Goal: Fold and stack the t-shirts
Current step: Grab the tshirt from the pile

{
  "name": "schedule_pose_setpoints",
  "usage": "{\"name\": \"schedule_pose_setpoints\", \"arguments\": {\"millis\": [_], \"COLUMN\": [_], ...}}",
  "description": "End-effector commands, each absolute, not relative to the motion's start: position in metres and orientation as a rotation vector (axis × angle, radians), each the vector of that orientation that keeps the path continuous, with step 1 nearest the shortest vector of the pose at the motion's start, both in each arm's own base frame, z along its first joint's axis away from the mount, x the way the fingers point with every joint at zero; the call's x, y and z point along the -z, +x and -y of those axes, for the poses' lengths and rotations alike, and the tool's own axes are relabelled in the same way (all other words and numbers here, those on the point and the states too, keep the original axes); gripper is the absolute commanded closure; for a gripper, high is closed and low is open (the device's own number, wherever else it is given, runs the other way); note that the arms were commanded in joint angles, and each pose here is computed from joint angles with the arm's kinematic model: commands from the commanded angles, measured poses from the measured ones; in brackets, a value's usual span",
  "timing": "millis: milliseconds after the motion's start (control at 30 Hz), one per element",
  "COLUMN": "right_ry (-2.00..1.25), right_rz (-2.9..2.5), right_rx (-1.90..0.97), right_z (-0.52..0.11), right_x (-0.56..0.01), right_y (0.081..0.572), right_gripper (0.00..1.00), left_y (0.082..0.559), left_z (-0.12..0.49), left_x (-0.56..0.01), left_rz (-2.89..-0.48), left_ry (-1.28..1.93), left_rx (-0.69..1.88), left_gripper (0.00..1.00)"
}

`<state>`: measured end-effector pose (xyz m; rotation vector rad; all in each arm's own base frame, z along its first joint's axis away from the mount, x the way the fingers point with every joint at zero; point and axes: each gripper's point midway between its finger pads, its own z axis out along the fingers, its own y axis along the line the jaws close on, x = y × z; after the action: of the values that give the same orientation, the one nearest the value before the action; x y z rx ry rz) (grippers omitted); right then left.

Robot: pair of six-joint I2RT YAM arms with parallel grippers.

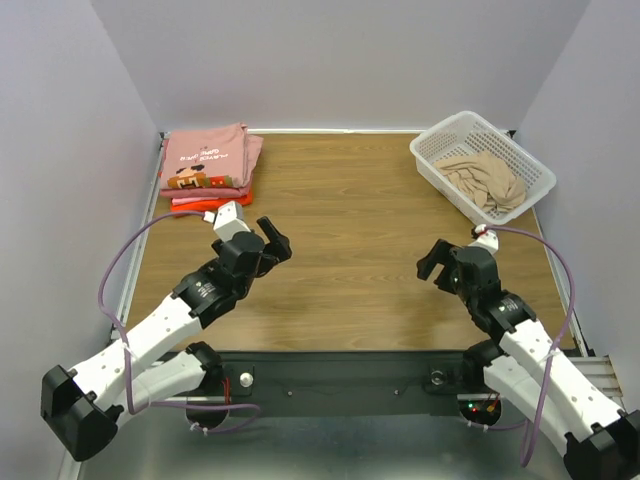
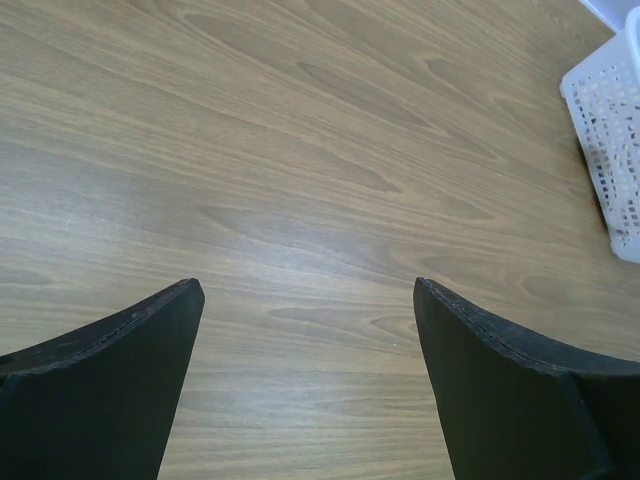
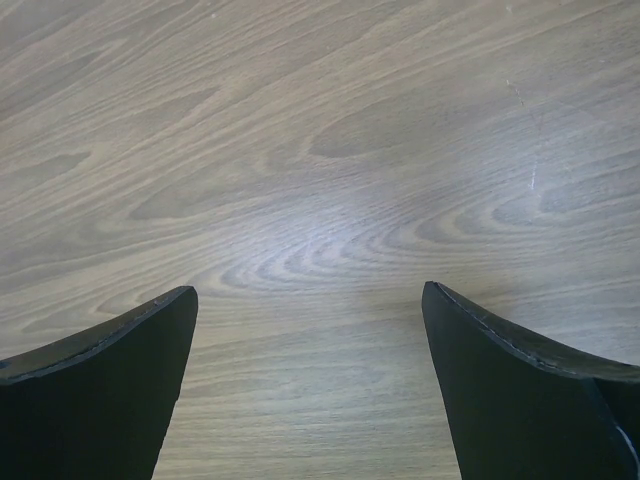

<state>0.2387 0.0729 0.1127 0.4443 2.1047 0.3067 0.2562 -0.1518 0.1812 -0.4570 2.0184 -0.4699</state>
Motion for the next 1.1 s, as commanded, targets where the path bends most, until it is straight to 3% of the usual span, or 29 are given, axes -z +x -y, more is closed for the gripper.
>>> {"name": "schedule_pose_setpoints", "arguments": {"millis": [0,133,267,333,467,667,800,1067], "right_ry": [0.452,0.513,0.49,0.535,0.502,0.602,0.624,0.699], "right_rz": [-2.008,-1.974,-1.925,-1.887,-1.968,-1.918,-1.941,-2.031], "right_rx": [-0.354,-0.39,-0.226,-0.11,-0.181,-0.073,0.156,0.425], "right_z": [-0.078,-0.084,-0.071,-0.062,-0.071,-0.003,0.05,0.12], "right_x": [-0.149,-0.161,-0.192,-0.22,-0.252,-0.272,-0.246,-0.18], "right_y": [0.256,0.27,0.302,0.33,0.407,0.483,0.521,0.53], "right_gripper": [0.0,0.0,0.0,0.0,0.0,0.0,0.0,0.0], "left_y": [0.258,0.26,0.265,0.265,0.264,0.263,0.267,0.27], "left_z": [0.147,0.152,0.155,0.156,0.149,0.152,0.15,0.14], "left_x": [-0.194,-0.194,-0.2,-0.197,-0.184,-0.18,-0.183,-0.177], "left_rz": [-1.956,-1.93,-1.925,-1.946,-1.957,-1.962,-1.945,-1.956], "left_ry": [-0.494,-0.504,-0.489,-0.489,-0.507,-0.509,-0.503,-0.521], "left_rx": [0.486,0.532,0.526,0.512,0.472,0.5,0.483,0.406], "left_gripper": [0.02,0.02,0.02,0.02,0.02,0.02,0.01,0.02]}}
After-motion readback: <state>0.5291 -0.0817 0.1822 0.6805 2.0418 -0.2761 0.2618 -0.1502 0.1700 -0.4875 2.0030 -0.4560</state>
